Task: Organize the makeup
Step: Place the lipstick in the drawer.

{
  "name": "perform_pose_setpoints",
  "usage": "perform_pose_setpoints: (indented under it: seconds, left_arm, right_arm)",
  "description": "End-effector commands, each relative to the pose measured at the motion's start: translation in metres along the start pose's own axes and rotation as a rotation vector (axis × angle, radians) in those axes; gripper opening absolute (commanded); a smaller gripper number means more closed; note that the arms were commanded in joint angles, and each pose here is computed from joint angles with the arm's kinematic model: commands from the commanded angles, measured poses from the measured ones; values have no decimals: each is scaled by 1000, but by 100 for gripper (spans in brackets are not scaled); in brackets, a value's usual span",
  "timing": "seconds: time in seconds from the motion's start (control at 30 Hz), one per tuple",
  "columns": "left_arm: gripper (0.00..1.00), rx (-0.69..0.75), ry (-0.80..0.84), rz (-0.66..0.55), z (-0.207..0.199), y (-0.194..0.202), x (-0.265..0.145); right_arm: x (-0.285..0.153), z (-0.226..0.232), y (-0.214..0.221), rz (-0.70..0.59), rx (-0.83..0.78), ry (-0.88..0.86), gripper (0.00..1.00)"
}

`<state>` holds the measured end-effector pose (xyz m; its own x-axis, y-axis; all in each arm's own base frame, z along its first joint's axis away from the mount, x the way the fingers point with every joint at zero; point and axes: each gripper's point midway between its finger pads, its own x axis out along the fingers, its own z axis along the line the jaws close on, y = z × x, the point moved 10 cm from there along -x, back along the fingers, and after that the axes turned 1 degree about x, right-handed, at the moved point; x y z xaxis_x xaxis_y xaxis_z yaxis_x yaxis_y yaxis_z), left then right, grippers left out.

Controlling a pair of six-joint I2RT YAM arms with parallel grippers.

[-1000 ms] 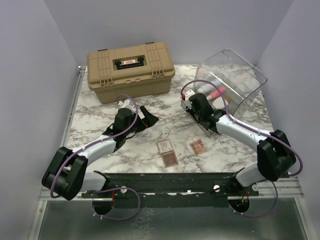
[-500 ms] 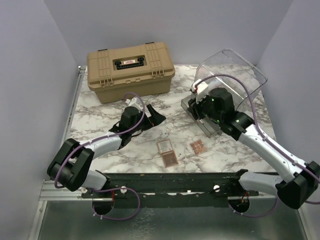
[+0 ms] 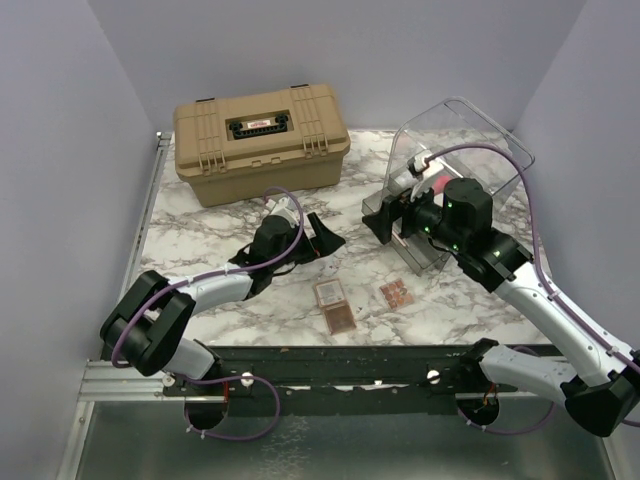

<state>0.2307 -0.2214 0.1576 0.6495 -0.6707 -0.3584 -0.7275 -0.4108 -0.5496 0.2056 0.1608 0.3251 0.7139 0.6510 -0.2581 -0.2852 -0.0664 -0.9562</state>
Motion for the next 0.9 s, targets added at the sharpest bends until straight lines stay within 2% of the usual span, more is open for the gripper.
perform_pose_setpoints:
  seconds: [0.0,0.07,0.1,0.2,0.3,0.37,0.57,0.7,0.87]
  left_arm:
    - [95,12,21,-25,-8,-4,3]
    - [95,10,19,-27,-8,-4,3]
    - [95,5,20,-25,-8,-3,3]
    - [93,7,29,-14,-9,-2,2]
    - [93,3,24,-19,-7,0,0]
    - [93,5,27,-16,-8,2,0]
    - [92,18,57,18,-16,11,10]
    - [92,34,75,37,-23,13,20]
    - [92,48,85,30,-29,8,34]
  right_arm:
    - [-9,9,-14,-51,163,-1,90]
    - [-13,13,-22,-111,207,-21,99]
    - [-13,14,-24,-136,237,-19,100]
    - [-10,13,-30,-91,244,0,100]
    - [-4,4,-32,-18,235,122,100]
    - [-4,-4,-34,-33,238,242,100]
    - [-19,-16,-50,-103,205,405,100]
    - [-26,-7,-38,-13,174,289,100]
    - [-51,11,-15,103,256,118,100]
